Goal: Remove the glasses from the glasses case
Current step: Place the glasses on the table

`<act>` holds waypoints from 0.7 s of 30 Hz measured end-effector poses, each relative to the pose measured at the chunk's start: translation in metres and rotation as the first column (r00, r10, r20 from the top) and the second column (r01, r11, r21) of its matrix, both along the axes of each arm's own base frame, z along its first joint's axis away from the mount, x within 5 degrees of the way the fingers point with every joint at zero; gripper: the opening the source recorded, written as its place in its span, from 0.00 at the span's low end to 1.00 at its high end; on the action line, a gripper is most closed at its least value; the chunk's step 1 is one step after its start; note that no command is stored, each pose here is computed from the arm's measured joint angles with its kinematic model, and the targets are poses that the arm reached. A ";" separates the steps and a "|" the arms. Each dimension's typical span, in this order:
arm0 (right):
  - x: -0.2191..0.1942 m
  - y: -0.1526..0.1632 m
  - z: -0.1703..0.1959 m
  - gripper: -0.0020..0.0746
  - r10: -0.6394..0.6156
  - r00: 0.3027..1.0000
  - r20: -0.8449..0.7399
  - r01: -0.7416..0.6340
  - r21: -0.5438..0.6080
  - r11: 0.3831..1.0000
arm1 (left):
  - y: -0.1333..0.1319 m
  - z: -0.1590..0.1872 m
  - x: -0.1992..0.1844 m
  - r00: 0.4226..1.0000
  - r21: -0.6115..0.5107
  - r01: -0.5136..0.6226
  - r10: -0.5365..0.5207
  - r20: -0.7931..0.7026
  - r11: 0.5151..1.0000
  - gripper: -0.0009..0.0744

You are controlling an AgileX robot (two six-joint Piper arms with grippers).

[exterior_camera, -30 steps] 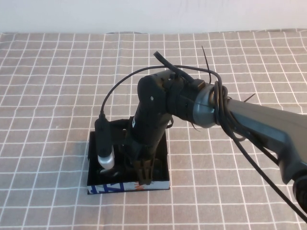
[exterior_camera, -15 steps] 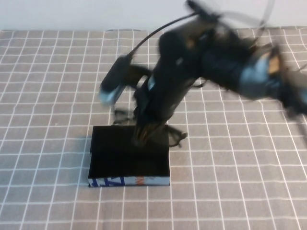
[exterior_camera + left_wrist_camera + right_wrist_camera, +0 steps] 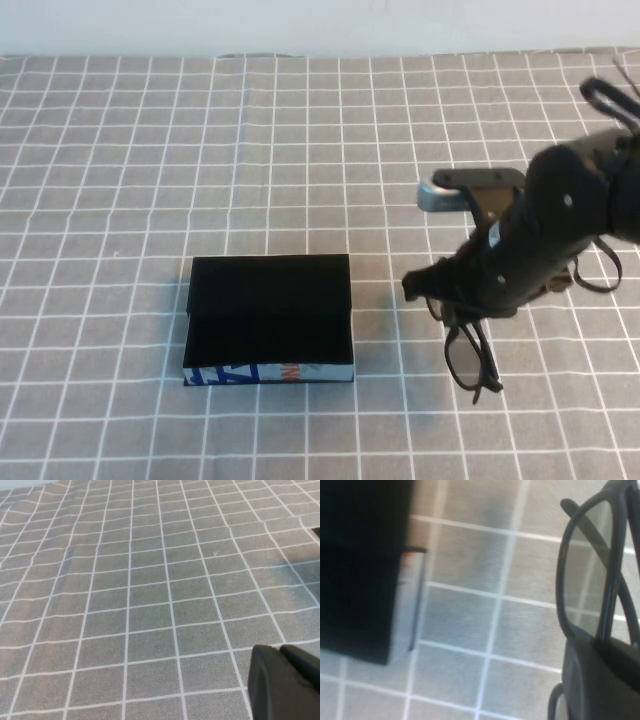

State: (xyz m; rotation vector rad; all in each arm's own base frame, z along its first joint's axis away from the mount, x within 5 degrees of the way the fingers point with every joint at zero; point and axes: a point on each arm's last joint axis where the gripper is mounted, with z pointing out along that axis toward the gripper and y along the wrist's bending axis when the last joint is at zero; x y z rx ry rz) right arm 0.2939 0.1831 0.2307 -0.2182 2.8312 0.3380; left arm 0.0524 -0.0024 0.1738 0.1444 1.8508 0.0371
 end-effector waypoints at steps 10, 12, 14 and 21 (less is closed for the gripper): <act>0.006 -0.002 -0.025 0.10 -0.058 0.998 -0.027 0.058 0.021 0.998 | 0.000 0.000 0.000 1.000 0.000 0.000 0.000 0.000 1.000 0.01; 0.006 -0.002 -0.026 0.18 -0.058 0.998 -0.029 0.059 0.020 0.998 | 0.000 0.000 0.000 1.000 0.000 0.000 0.000 0.000 1.000 0.01; 0.006 -0.002 -0.026 0.29 -0.058 0.998 -0.029 0.059 0.020 0.998 | 0.000 0.000 0.000 1.000 0.000 0.000 0.000 0.000 1.000 0.01; 0.004 -0.004 -0.025 0.46 -0.047 0.998 -0.039 0.047 -0.003 0.999 | 0.000 0.000 0.000 1.000 0.000 0.000 0.000 0.000 1.000 0.01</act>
